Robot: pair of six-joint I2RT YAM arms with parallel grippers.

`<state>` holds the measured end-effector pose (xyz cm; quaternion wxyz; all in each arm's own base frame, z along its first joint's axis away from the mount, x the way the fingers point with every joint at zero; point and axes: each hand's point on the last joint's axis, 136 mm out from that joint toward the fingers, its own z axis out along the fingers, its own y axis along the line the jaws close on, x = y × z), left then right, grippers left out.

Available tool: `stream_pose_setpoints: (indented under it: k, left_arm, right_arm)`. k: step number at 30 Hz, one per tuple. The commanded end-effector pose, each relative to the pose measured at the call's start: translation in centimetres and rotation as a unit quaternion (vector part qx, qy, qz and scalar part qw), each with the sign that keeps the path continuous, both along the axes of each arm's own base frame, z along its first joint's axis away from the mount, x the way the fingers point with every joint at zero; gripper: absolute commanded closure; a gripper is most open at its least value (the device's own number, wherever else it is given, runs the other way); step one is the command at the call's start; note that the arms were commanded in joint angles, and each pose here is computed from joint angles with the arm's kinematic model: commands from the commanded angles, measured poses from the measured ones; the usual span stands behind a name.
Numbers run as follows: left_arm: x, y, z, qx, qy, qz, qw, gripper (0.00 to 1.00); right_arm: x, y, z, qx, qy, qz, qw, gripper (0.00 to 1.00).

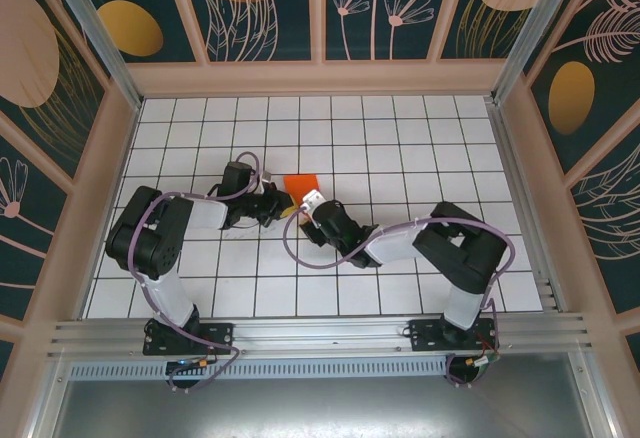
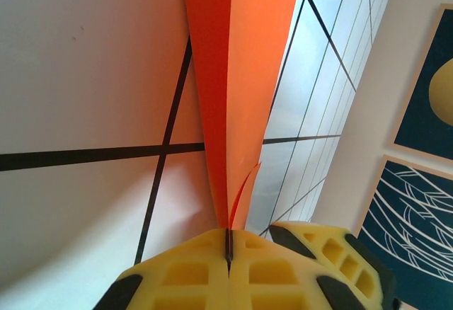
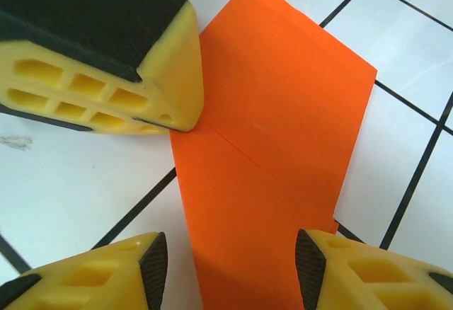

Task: Fold a paper plane with a square sheet of paper (pick it up from the middle)
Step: Fold the wing for the fifth time at the center of the table.

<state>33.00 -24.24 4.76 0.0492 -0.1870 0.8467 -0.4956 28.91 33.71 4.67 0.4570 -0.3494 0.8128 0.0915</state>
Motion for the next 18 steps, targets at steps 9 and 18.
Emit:
stream_pose_setpoints:
  k: [9,18]
  left_arm:
    - [0.6,-0.5,1.8,-0.012,-0.019,-0.002,1.0,0.94]
    - [0.7,-0.2,1.8,-0.002,-0.02,0.007,1.0,0.9]
  right_arm:
    - [1.8,1.7,-0.3,-0.036,-0.062,0.022,0.997,0.53]
    - [2.0,1.8,-0.8,-0.048,-0.072,0.029,0.996,0.71]
